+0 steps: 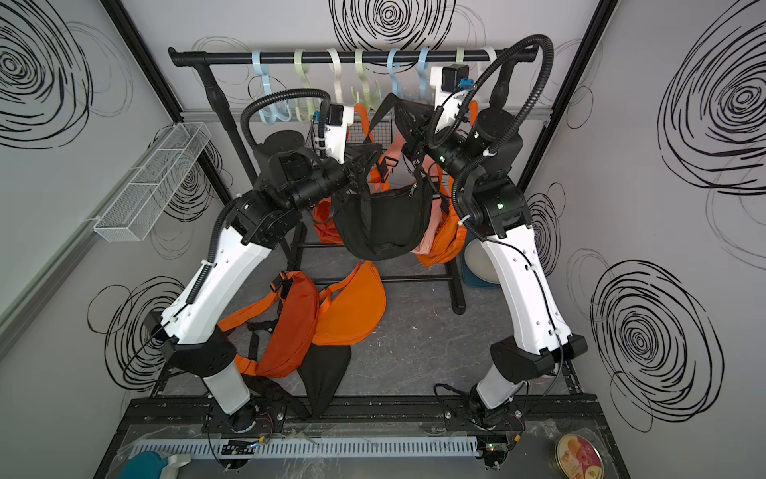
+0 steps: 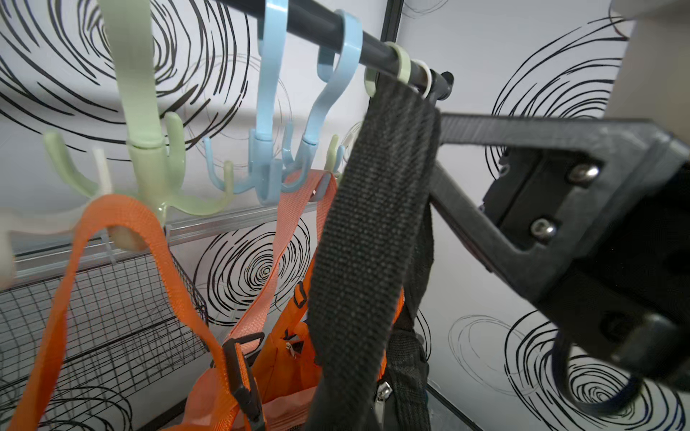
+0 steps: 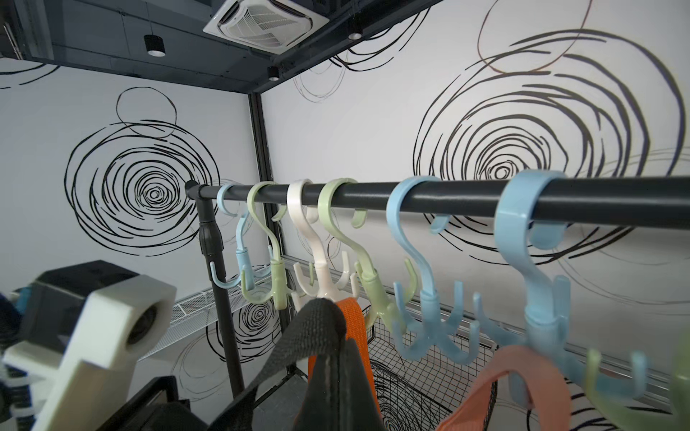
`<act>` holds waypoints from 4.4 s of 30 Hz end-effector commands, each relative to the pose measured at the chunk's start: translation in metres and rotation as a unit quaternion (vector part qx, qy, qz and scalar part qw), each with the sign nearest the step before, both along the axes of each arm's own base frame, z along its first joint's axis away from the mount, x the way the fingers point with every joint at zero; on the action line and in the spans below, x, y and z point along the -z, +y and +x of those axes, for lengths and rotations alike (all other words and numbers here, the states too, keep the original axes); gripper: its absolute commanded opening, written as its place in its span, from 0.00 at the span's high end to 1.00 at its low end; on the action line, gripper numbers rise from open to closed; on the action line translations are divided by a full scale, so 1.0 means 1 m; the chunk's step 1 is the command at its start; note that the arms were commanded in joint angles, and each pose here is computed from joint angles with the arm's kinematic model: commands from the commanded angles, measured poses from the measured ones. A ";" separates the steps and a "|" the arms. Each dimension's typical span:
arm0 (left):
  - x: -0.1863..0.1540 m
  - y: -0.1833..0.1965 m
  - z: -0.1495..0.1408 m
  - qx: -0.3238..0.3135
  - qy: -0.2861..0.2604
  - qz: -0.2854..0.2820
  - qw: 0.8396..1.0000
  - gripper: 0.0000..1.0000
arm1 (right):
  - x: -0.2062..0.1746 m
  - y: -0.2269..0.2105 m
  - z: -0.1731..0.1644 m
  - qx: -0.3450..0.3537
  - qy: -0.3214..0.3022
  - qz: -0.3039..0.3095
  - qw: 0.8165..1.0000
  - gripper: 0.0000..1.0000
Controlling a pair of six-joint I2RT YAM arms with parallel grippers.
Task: Hang the bag on a hook
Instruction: Hang the bag on the hook.
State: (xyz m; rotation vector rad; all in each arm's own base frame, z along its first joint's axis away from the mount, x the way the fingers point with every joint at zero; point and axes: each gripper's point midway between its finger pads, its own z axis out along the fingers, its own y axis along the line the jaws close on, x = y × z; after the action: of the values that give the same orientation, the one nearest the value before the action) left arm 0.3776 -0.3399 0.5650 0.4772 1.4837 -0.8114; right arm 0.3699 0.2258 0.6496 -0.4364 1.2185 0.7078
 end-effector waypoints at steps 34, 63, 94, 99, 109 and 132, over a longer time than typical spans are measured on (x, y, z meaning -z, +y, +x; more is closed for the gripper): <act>0.030 -0.003 0.096 0.015 0.070 -0.101 0.992 1.00 | 0.020 -0.007 0.073 0.028 0.058 0.036 0.997 1.00; 0.060 -0.009 0.096 0.040 0.102 -0.065 0.992 1.00 | 0.057 -0.019 0.063 0.061 0.105 -0.003 0.993 0.59; 0.050 -0.004 0.109 0.058 0.102 -0.105 0.988 1.00 | 0.047 -0.007 0.079 0.032 0.093 -0.003 0.995 1.00; 0.035 0.004 0.112 0.064 0.094 -0.135 0.984 1.00 | 0.037 -0.009 0.084 0.023 0.084 0.022 0.996 1.00; 0.006 0.015 0.104 0.056 0.063 -0.162 0.983 1.00 | 0.022 -0.014 0.087 0.026 0.070 0.060 0.995 1.00; 0.062 -0.030 0.094 0.076 0.102 -0.100 0.987 1.00 | 0.079 -0.034 0.089 0.082 0.131 0.030 0.988 1.00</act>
State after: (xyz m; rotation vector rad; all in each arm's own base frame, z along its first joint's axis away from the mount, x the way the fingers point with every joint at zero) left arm 0.4858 -0.3682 0.4785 0.3292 1.6211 -1.1510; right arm 0.4727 0.2109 0.5531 -0.2306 1.5067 0.7371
